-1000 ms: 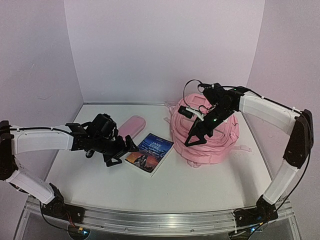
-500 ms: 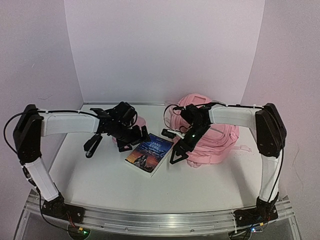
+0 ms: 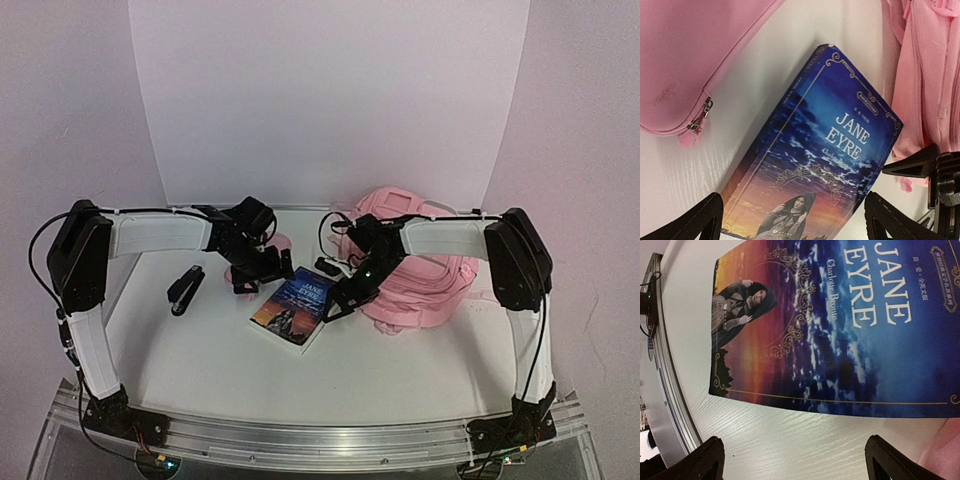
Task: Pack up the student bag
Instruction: Pick up the book from the center of the board.
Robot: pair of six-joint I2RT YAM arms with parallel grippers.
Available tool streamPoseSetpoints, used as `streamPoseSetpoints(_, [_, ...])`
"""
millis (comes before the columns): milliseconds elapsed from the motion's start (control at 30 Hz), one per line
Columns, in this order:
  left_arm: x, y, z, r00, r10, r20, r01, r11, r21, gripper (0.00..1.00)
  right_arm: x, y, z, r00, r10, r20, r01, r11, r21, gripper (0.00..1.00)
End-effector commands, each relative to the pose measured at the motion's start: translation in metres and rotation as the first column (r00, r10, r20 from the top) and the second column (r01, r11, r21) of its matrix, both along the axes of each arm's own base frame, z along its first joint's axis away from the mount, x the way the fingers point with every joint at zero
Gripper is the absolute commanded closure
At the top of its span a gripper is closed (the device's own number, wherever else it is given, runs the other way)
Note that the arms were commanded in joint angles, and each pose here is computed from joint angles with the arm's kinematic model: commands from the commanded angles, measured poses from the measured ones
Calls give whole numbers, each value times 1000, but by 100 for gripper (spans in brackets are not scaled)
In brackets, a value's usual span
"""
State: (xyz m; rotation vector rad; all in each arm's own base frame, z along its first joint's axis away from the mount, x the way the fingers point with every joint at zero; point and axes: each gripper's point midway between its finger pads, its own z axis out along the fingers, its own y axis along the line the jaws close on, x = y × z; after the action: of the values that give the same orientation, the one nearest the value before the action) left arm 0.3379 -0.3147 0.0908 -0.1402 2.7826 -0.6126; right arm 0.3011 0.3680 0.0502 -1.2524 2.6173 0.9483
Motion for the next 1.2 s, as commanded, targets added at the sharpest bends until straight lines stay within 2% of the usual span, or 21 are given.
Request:
streamPoseSetpoints(0, [-14, 8, -14, 999, -32, -38, 33, 999, 3, 2, 23, 7, -9, 997, -75, 32, 75, 997, -16, 2])
streamPoseSetpoints(200, [-30, 14, -39, 996, -43, -79, 41, 999, -25, 6, 35, 15, -13, 994, -102, 38, 103, 995, -17, 3])
streamPoseSetpoints(400, [-57, 2, -56, 985, -121, -126, 115, 992, -52, 14, 49, 23, -21, 991, -120, 50, 121, 992, -16, 5])
streamPoseSetpoints(667, [-119, -59, -38, 941, -332, -64, 320, 935, -156, 27, 66, 48, -19, 991, -114, 68, 111, 993, 35, 7])
streamPoseSetpoints(800, [-155, -69, -27, 922, -383, -60, 360, 903, -233, 35, 65, 64, -13, 994, -68, 88, 62, 995, 74, 8])
streamPoseSetpoints(967, [-161, -37, 11, 966, -256, 41, 256, 917, -307, 37, 58, 82, 8, 994, -2, 105, -14, 989, 150, 10])
streamPoseSetpoints(1167, [-150, 18, 17, 999, -35, 36, 42, 974, -221, 32, 55, 75, 28, 988, 14, 156, -37, 989, 145, 12])
